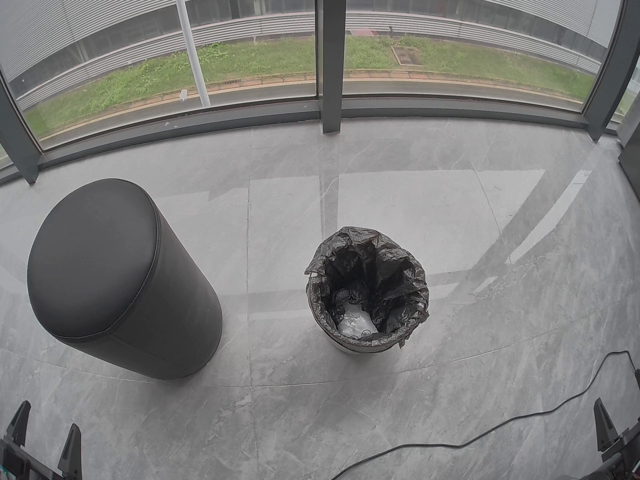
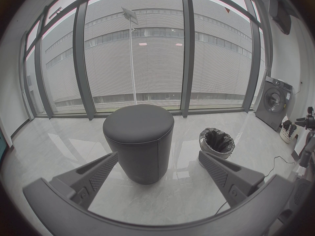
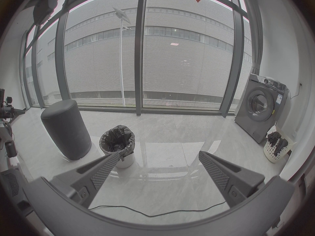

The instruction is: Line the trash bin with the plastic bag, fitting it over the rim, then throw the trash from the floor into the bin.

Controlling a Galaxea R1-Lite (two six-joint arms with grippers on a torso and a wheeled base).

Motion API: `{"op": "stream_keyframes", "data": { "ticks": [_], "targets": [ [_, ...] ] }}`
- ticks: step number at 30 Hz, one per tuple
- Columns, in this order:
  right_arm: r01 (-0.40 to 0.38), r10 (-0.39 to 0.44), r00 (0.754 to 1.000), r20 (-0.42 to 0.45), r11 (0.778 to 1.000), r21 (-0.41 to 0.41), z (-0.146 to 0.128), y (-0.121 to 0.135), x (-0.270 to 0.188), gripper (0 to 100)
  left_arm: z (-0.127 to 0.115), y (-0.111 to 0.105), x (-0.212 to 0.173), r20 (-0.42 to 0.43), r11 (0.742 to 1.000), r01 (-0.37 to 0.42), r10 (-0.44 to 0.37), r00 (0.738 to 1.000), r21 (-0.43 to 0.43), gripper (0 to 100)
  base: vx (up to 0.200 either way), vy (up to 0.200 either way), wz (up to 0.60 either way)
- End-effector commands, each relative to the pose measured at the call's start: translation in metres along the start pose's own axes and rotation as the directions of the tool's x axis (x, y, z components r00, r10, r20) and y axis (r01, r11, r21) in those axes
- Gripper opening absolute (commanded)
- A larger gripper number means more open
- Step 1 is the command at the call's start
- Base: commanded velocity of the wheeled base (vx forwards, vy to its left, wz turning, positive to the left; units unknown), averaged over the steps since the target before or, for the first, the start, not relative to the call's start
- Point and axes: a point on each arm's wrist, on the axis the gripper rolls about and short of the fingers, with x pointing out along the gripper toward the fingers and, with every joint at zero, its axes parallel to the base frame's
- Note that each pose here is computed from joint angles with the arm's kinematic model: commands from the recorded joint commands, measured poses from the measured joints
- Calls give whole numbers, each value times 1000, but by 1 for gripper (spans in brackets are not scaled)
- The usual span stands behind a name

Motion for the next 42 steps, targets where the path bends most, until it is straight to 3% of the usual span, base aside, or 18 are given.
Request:
{"op": "stream_keyframes", "data": {
  "ticks": [1,5,9,42],
  "targets": [
    [36,-36,999,-7,994,108,-4,-1,1,100,-5,0,0,-4,1000,-2,2,1000,-1,100,0,0,0],
    [35,-34,999,-15,998,56,-4,0,1,100,-5,0,0,-4,1000,-4,4,1000,6,100,0,0,0],
    [35,-34,999,-9,996,85,-4,0,1,100,-5,0,0,-4,1000,-2,2,1000,3,100,0,0,0],
    [32,-31,999,-10,996,80,-4,0,1,100,-5,0,0,-4,1000,-2,2,1000,-5,100,0,0,0]
  ]
}}
